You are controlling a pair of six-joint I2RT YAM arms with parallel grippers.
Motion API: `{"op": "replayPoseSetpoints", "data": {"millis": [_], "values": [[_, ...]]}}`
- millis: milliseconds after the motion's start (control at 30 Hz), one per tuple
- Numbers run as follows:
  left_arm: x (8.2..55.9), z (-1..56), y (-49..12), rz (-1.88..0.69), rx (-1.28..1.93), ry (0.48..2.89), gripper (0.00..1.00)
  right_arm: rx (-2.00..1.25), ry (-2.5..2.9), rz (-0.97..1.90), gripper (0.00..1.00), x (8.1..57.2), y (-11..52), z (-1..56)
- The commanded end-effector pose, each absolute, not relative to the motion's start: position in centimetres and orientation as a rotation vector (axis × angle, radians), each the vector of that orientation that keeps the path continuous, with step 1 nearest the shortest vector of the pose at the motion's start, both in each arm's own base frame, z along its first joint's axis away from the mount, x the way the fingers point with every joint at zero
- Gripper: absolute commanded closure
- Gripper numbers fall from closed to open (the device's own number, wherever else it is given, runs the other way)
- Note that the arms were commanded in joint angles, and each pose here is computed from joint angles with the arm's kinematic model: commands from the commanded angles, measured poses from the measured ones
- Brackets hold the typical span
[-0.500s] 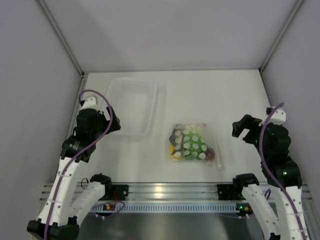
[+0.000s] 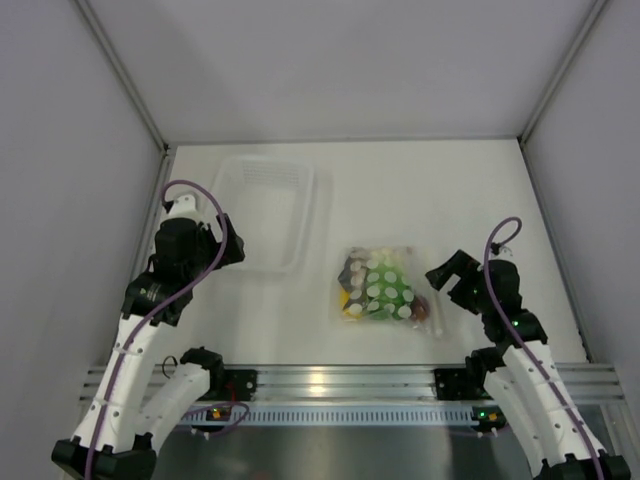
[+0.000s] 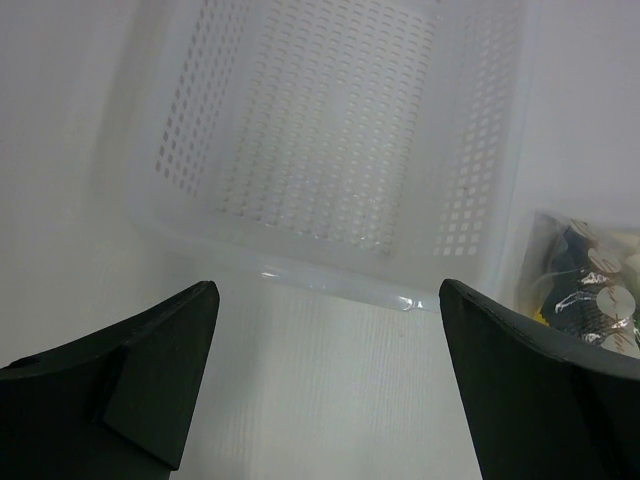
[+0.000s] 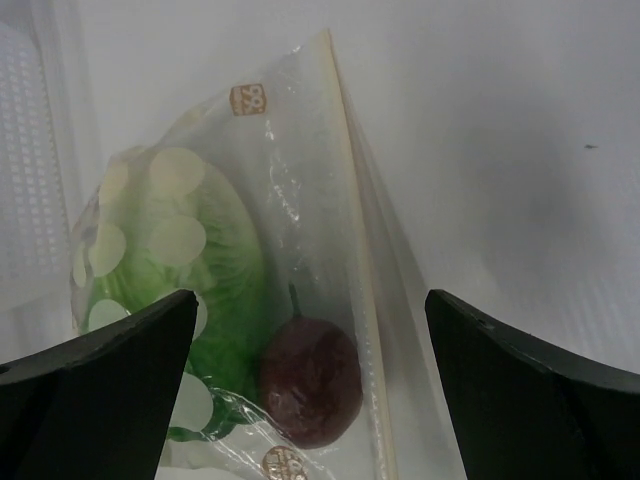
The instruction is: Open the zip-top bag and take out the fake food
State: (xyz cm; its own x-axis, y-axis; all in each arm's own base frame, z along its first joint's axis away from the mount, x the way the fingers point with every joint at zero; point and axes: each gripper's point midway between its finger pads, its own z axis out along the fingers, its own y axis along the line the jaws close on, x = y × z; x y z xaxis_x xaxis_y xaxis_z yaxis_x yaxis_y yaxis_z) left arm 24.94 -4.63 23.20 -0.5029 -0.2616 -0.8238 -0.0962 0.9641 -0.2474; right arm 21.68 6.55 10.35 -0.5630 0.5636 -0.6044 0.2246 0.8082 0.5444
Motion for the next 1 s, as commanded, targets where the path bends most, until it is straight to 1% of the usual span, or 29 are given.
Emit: {"op": "replayPoseSetpoints", "data": {"millis": [0,67,200,267,333,367,433,467,533,633,667,733,767,833,867,933,967], "values": [[25.4,24.2,-5.2,-0.244,-0.242,2.045,0.02,0.653,2.059,0.734,0.01,23.2,8.6,10.2],[25.3,24.2,-5.2,-0.247,-0.24,2.046,0.02,0.682,2.056,0.767,0.04,23.1,8.9,9.1],[25.3,24.2,-5.3,-0.252,-0.234,2.046,0.02,0.708,2.085,0.795,0.05,22.5,9.3,6.4],[25.3,24.1,-5.5,-0.257,-0.229,2.049,0.02,0.724,2.093,0.818,0.07,22.4,9.5,5.7],[25.4,24.0,-5.5,-0.256,-0.229,2.053,0.02,0.694,2.089,0.899,0.09,22.3,10.6,5.5],[25.4,24.0,-5.5,-0.256,-0.229,2.053,0.02,0.697,2.097,0.92,0.14,22.3,10.9,5.2],[25.4,24.0,-5.4,-0.254,-0.23,2.053,0.02,0.683,2.096,0.964,0.21,22.1,11.4,5.0],[25.4,24.0,-5.4,-0.253,-0.231,2.052,0.02,0.683,2.103,0.969,0.26,22.1,11.5,4.8],[25.4,23.9,-5.5,-0.254,-0.229,2.058,0.02,0.674,2.096,0.964,0.3,22.2,11.5,5.0],[25.5,23.8,-5.6,-0.257,-0.226,2.063,0.02,0.679,2.059,0.934,0.39,22.7,10.9,5.7],[25.5,23.7,-5.6,-0.256,-0.225,2.066,0.02,0.664,2.035,0.932,0.48,22.8,10.9,6.2],[25.5,23.7,-5.6,-0.257,-0.223,2.067,0.02,0.646,2.005,0.92,0.57,23.2,10.6,6.8],[25.5,23.8,-5.5,-0.254,-0.224,2.063,0.02,0.641,2.0,0.912,0.68,23.3,10.5,6.9],[25.5,23.9,-5.5,-0.25,-0.223,2.059,0.02,0.609,1.992,0.889,0.76,23.5,10.4,7.3],[25.5,24.0,-5.5,-0.25,-0.224,2.055,0.02,0.602,1.994,0.88,0.82,23.6,10.3,7.5],[25.5,24.1,-5.4,-0.246,-0.225,2.051,0.02,0.564,1.994,0.854,0.87,23.9,10.2,8.0],[25.5,24.0,-5.3,-0.242,-0.225,2.055,0.02,0.544,1.987,0.856,0.92,24.1,10.2,8.7]]}}
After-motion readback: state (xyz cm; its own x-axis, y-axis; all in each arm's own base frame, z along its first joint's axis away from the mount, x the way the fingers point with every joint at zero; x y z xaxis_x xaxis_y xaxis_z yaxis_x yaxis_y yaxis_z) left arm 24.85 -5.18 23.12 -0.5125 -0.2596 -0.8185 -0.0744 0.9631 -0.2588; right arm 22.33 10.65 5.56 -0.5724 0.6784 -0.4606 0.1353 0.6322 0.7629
